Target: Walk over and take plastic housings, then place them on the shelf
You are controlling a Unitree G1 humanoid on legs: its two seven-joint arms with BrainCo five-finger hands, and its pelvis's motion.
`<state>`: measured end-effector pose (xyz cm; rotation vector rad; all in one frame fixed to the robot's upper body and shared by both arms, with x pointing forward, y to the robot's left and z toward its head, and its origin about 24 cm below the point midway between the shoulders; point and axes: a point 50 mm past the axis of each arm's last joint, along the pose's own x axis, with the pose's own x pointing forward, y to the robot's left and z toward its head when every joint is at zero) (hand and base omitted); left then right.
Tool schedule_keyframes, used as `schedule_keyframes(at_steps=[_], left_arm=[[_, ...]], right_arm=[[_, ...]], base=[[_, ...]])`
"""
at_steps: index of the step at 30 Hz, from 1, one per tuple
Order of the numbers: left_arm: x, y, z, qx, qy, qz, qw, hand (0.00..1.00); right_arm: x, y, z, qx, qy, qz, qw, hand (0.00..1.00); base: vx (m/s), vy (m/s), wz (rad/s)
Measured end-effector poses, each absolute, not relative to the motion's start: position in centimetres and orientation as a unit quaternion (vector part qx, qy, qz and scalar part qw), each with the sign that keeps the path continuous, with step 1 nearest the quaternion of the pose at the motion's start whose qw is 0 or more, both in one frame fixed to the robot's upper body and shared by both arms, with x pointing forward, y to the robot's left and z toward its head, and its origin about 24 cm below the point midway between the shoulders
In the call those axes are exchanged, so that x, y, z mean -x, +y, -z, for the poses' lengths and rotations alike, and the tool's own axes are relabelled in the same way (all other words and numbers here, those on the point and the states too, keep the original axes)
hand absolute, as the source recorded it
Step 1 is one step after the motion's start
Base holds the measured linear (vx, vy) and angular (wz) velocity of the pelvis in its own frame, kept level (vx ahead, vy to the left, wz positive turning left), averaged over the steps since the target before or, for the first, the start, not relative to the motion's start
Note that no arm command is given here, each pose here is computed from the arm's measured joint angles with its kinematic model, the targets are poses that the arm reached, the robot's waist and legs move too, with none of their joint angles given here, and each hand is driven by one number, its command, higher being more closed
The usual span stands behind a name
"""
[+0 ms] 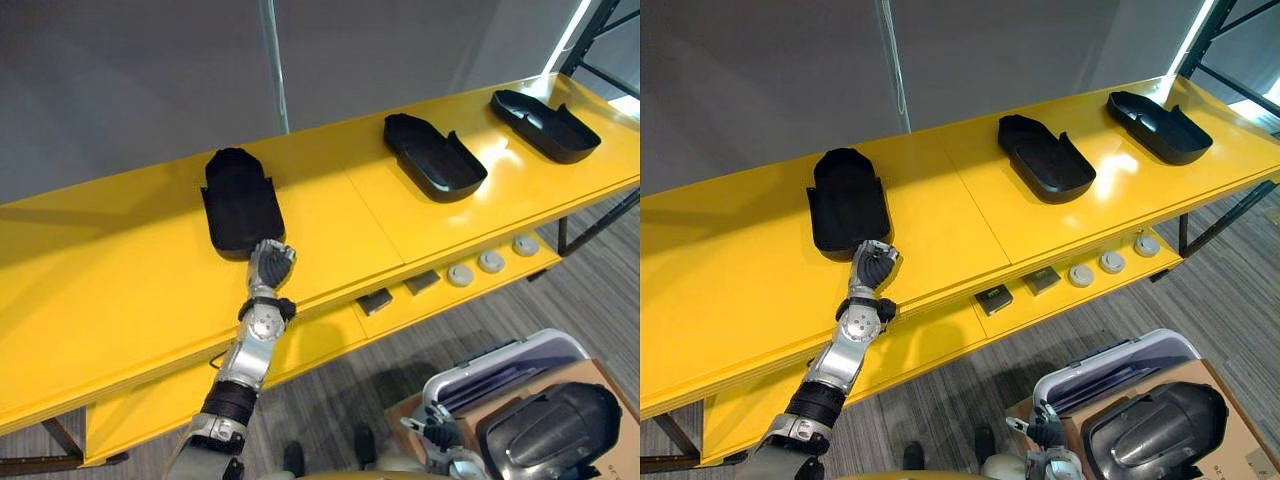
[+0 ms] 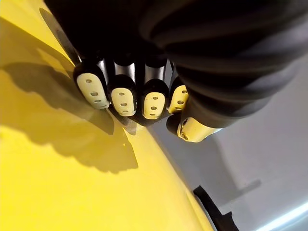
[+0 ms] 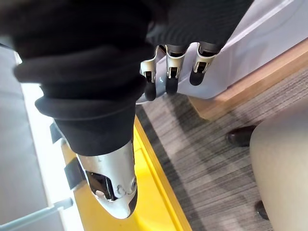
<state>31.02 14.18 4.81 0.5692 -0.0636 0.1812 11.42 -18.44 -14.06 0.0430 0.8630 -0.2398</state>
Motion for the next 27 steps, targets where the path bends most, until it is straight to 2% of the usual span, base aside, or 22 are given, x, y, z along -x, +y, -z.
schedule_keyframes(at_steps=[14,19,22,25,27], left_arm=[[-31.6,15.0,-5.4,-0.267,-0.033,-0.103,0.957,1.00],[-29.5,13.8,-9.9,-0.219,-0.147,-0.100,0.959,1.00],[-27.2,14.0,-13.7,-0.184,-0.250,-0.112,0.944,1.00],[-24.4,16.1,-16.4,-0.170,-0.325,-0.158,0.917,1.00],[-22.0,19.1,-17.2,-0.163,-0.348,-0.229,0.894,1.00]], right_arm=[[-11.3,-18.4,14.1,-0.022,0.419,0.117,0.900,0.00],[-11.2,-18.4,14.2,-0.022,0.421,0.117,0.899,0.00],[-11.0,-18.5,14.4,-0.021,0.427,0.118,0.896,0.00],[-10.9,-18.5,14.5,-0.020,0.433,0.116,0.894,0.00],[-10.7,-18.7,14.7,-0.017,0.439,0.118,0.891,0.00]], base=[[-0.01,0.006,-0.02],[-0.02,0.003,0.12],[-0.02,-0.002,0.15],[-0.03,-0.010,0.27],[-0.04,-0.017,0.26]])
